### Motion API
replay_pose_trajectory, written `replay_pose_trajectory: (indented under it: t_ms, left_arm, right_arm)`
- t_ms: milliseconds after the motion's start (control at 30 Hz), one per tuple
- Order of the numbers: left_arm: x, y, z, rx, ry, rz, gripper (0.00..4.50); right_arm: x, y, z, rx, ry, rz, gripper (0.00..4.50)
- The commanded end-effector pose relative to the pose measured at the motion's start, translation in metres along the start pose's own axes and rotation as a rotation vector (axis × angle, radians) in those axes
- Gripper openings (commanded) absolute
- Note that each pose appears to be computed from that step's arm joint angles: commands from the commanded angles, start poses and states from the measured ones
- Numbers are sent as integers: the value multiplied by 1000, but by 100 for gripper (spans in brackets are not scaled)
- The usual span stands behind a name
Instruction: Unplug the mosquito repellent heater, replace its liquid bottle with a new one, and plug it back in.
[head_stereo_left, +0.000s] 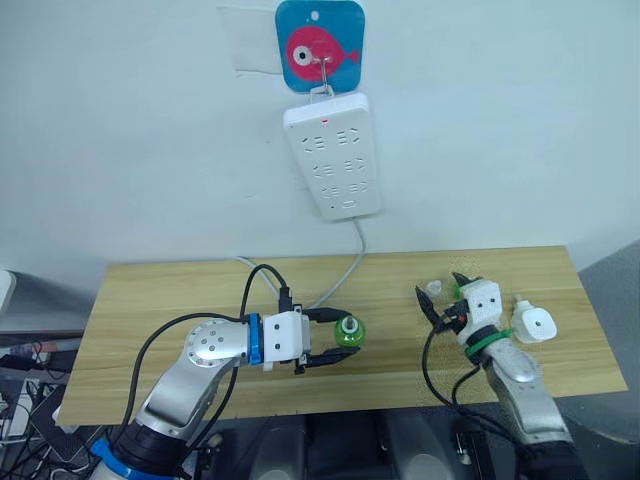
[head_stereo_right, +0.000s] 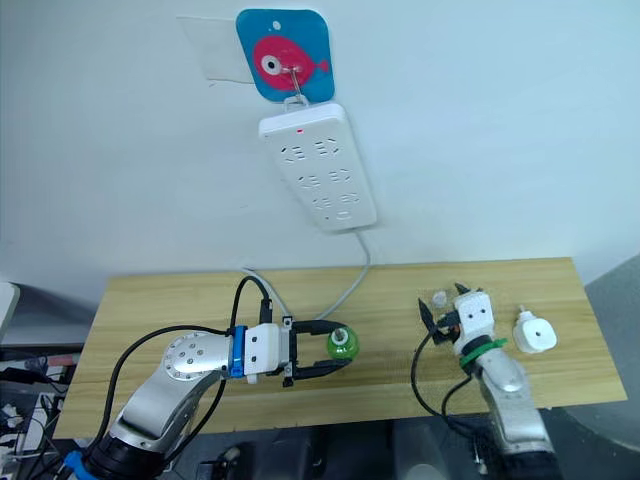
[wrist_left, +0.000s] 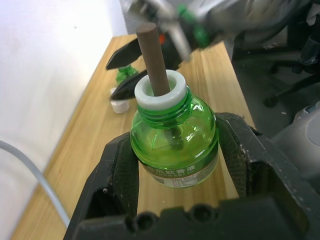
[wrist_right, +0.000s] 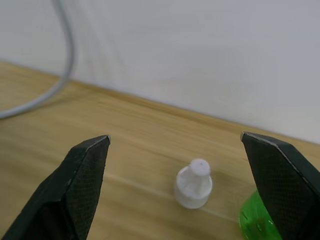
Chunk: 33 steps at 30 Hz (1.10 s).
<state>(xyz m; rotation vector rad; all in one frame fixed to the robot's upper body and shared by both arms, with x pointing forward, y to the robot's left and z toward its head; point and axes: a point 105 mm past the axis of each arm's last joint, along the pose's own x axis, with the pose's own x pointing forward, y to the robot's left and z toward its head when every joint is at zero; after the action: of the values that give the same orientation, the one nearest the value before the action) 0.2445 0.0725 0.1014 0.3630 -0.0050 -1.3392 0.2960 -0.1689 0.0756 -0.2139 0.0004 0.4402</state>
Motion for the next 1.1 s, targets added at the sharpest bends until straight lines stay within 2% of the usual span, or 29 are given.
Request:
replay_pose_trajectory:
  t_ms: [33, 167, 267, 433, 767, 867, 1100]
  left_arm:
    - [-1, 5, 7, 33, -27, 16, 224]
    - [1, 12, 6, 34, -29, 31, 224]
    - [4, 16, 6, 43, -36, 32, 224]
    - [9, 19, 10, 55, -48, 26, 224]
    - [10, 17, 13, 65, -59, 16, 224]
    - [10, 16, 13, 63, -59, 11, 224]
    - [12, 16, 15, 65, -68, 3, 224]
  right_arm:
    - [-20, 40, 47, 59, -59, 306, 447]
    - [-44, 86, 71, 156, -23, 635, 447]
    - [-45, 107, 86, 165, -38, 754, 447]
    - [-25, 123, 99, 189, -89, 746, 447]
    - [2, 126, 91, 131, -109, 683, 447]
    - [-1, 127, 86, 111, -101, 689, 383]
    - [-3, 125, 76, 15, -105, 668, 134]
